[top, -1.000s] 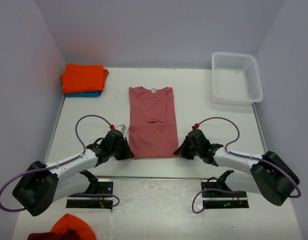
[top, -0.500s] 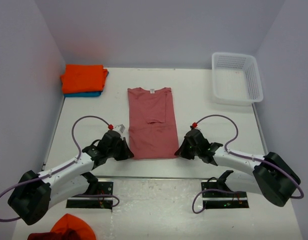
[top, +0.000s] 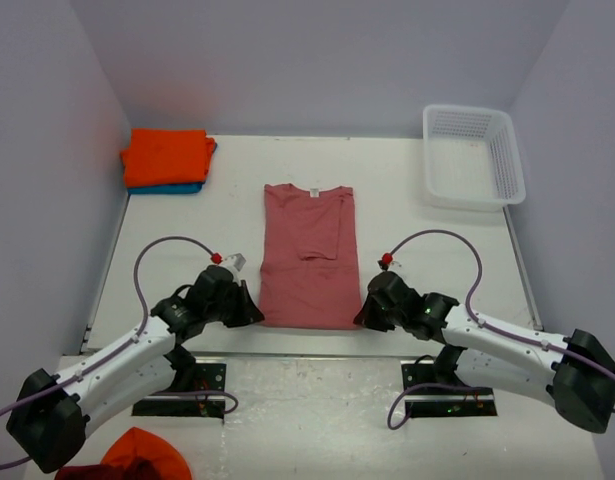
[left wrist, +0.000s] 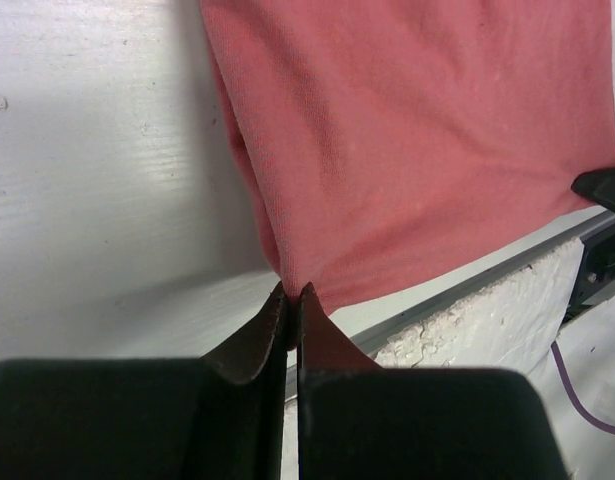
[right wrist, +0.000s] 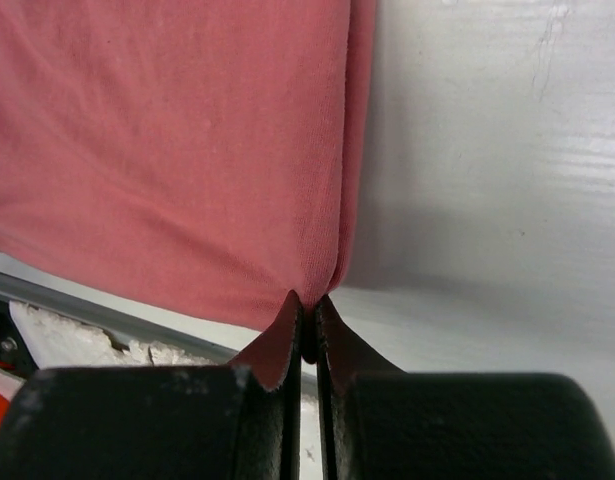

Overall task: Fold and stack the t-shirts
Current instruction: Grab one side of the 2/3 rectangular tshirt with both arms, then fold the long partially folded tshirt into a neat square

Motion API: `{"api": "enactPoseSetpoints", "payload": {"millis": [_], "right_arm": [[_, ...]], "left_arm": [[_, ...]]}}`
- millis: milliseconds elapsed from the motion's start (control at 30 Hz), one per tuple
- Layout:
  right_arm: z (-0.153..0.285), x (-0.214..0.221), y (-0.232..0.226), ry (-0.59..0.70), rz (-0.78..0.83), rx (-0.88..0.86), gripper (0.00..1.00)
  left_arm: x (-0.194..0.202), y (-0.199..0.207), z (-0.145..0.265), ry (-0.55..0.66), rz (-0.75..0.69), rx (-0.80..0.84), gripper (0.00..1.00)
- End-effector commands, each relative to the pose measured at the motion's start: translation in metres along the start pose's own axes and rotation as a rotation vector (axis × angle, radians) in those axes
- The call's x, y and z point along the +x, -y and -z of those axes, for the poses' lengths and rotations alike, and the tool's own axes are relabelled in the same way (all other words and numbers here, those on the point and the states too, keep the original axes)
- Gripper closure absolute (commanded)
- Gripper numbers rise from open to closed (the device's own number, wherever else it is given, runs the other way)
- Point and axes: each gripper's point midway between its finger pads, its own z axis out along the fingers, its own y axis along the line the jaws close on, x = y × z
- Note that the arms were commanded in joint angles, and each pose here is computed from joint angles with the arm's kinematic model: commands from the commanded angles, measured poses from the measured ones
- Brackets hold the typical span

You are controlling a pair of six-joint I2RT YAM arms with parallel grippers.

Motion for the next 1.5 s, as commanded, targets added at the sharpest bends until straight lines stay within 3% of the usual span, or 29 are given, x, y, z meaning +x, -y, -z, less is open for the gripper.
{"api": "enactPoseSetpoints", "payload": {"millis": [0, 433, 633, 933, 1033, 1200, 1333, 1467], "right_arm": [[0.009, -0.003, 0.013, 0.041, 0.015, 0.098, 1.00], [0.017, -0.003, 0.015, 0.065, 0.017, 0.126, 1.00], [0.032, -0.023, 0.002, 0.125, 0.071, 0.126, 1.00], [0.050, -0.116, -0.055, 0.262, 0.196, 0.176, 1.00], [0.042, -0.161, -0.065, 0.289, 0.214, 0.178, 1.00], [0.022, -0.235, -0.076, 0.306, 0.244, 0.170, 1.00], [-0.012, -0.279, -0.075, 0.259, 0.259, 0.167, 1.00], [-0.083, -0.331, -0.074, 0.188, 0.284, 0.129, 1.00]], "left_arm": [[0.003, 0.001, 0.008, -0.014, -0.014, -0.003, 1.00], [0.002, 0.005, 0.021, 0.012, -0.009, 0.013, 1.00], [-0.012, 0.014, 0.027, 0.063, -0.016, 0.027, 1.00], [-0.127, 0.076, 0.037, 0.278, -0.135, -0.053, 1.00], [-0.188, 0.098, 0.036, 0.365, -0.171, -0.069, 1.00], [-0.250, 0.093, 0.012, 0.397, -0.163, -0.096, 1.00], [-0.300, 0.061, -0.036, 0.379, -0.143, -0.173, 1.00], [-0.337, 0.033, -0.085, 0.357, -0.152, -0.161, 1.00]]}}
